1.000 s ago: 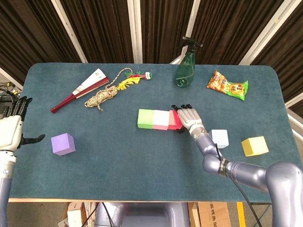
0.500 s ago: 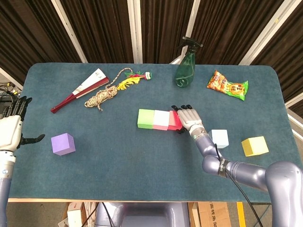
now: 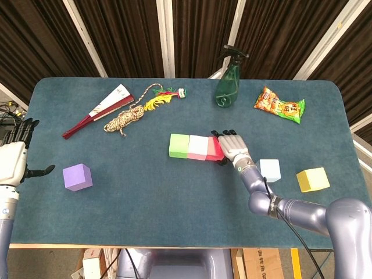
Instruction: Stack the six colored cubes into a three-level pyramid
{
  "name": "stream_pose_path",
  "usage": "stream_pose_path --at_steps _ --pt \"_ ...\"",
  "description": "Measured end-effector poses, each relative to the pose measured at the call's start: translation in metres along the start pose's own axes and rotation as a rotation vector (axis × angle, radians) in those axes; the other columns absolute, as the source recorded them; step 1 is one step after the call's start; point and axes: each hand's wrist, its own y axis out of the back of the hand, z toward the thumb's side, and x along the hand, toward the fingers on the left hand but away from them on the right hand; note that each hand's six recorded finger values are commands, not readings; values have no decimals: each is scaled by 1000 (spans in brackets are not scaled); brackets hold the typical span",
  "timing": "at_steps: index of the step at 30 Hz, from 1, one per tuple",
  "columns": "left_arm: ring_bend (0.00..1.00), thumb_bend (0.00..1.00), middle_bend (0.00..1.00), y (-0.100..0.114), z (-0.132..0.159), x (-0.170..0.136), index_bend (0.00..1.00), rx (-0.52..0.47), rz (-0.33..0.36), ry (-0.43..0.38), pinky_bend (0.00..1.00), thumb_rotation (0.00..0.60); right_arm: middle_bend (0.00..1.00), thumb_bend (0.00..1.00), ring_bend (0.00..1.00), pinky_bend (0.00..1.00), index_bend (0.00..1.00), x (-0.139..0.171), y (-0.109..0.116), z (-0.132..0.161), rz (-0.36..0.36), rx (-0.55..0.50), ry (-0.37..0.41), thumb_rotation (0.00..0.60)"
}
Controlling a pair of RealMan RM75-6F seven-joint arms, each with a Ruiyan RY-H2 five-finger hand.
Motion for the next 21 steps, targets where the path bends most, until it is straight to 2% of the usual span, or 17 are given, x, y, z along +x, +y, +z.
stream_pose_path --at_steps 12,21 --pt "8 132 0 0 -1 0 0 0 0 1 76 600 244 303 79 0 0 -1 -2 3 1 -2 3 600" --pt "8 131 0 0 -1 1 0 0 0 2 76 600 79 303 16 0 0 -1 -3 3 6 -5 1 600"
